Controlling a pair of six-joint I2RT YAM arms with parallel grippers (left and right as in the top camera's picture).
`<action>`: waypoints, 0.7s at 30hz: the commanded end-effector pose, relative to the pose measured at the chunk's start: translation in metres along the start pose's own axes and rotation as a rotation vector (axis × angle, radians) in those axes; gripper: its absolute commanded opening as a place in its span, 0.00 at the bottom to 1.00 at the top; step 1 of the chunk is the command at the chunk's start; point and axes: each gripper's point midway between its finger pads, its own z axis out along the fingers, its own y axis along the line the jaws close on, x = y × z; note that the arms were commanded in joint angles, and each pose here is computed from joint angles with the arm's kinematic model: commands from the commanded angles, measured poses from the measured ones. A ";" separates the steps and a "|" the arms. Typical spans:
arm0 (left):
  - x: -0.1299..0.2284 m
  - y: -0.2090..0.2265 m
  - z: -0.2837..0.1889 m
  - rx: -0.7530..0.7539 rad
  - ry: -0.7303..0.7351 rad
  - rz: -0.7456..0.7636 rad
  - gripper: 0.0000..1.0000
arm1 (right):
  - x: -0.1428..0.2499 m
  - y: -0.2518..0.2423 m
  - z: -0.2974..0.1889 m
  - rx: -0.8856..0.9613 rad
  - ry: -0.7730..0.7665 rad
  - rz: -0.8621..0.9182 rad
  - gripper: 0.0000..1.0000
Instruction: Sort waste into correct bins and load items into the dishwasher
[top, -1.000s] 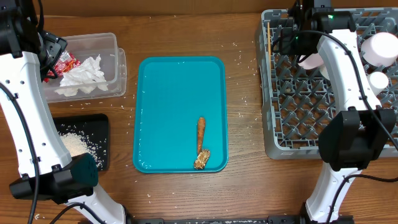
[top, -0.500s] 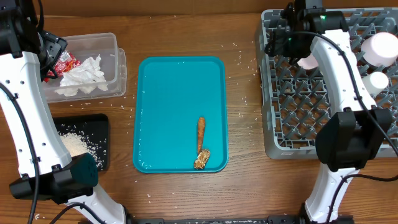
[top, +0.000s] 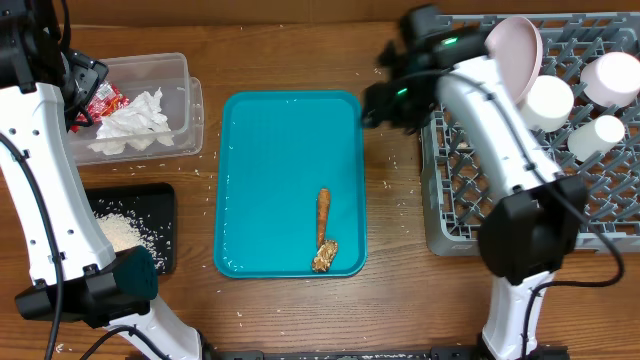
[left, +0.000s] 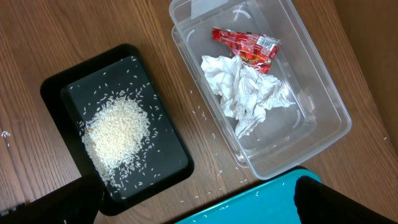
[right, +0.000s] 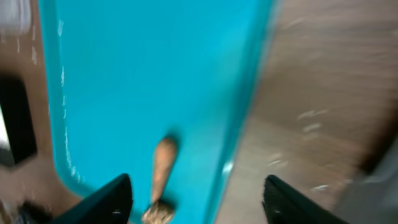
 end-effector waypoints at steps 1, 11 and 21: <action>0.001 0.000 -0.005 0.008 -0.007 -0.009 1.00 | 0.029 0.036 0.016 0.031 0.057 0.020 0.75; 0.001 0.000 -0.005 0.008 -0.007 -0.009 1.00 | 0.086 0.056 0.102 0.241 0.078 0.102 0.95; 0.001 0.000 -0.005 0.008 -0.007 -0.009 1.00 | 0.107 0.045 0.146 0.263 0.114 0.082 0.91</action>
